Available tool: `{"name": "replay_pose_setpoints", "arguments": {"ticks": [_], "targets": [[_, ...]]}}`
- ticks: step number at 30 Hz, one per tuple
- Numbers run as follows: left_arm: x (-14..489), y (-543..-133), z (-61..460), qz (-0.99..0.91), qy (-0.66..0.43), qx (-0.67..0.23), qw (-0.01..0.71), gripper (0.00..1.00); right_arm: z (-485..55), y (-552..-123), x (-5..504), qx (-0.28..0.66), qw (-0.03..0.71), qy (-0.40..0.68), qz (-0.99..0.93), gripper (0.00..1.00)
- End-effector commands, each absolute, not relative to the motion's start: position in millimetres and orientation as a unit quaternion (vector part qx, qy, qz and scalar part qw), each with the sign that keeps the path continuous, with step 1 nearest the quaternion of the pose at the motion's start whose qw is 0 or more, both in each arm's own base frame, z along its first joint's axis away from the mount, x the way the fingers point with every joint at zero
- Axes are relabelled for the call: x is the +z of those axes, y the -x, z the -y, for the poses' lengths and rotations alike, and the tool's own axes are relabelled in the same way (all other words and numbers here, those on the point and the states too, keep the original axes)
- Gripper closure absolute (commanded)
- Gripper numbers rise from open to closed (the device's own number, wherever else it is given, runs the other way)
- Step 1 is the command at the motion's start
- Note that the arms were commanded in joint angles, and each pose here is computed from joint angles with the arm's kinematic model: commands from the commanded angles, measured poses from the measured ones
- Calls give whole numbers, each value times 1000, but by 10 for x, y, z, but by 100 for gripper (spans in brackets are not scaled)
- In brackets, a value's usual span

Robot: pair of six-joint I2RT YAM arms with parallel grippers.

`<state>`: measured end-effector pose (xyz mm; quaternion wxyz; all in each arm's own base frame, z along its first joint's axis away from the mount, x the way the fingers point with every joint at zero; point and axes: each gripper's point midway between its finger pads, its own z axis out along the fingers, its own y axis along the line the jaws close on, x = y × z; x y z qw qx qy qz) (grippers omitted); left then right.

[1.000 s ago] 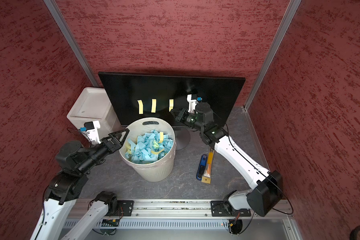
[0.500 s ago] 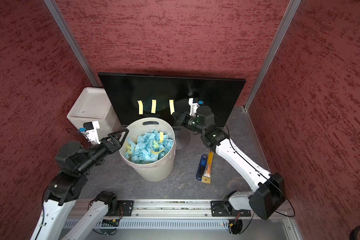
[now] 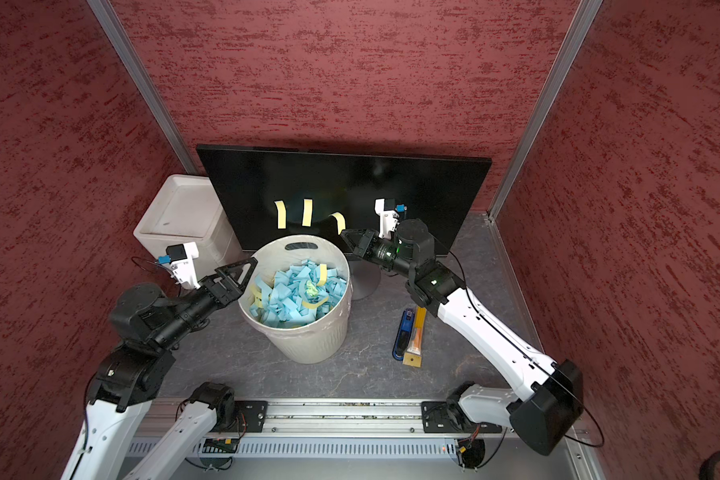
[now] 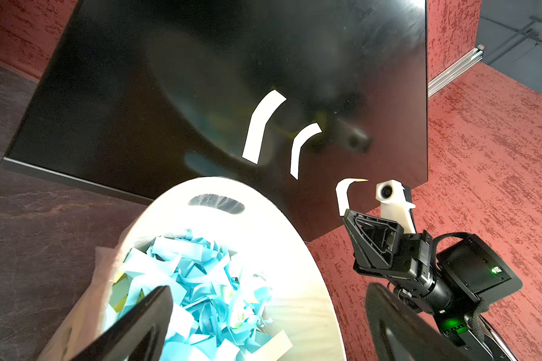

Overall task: Remove the sticky note from the monitor
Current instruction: Place the sticky note in the trash bin.

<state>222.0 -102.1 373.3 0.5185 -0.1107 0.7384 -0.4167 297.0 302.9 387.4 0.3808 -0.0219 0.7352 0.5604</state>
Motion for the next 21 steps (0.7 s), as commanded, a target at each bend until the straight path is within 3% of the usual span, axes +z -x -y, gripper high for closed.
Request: {"name": "replay_pose_setpoints", "arguments": {"ticks": [1,15,21], "targets": [[3786,-2191,1012,-733,108,-420,524,0,-3116,-2760,4004,552,393,72,-732,100],[3785,-2224,1025,-735,108,-421,521,0,-3585,-2140,3676,489,400,209,-747,100],[3801,-2252,1042,-734,106,-423,520,0,-3690,-1997,3567,449,411,249,-753,88]]}}
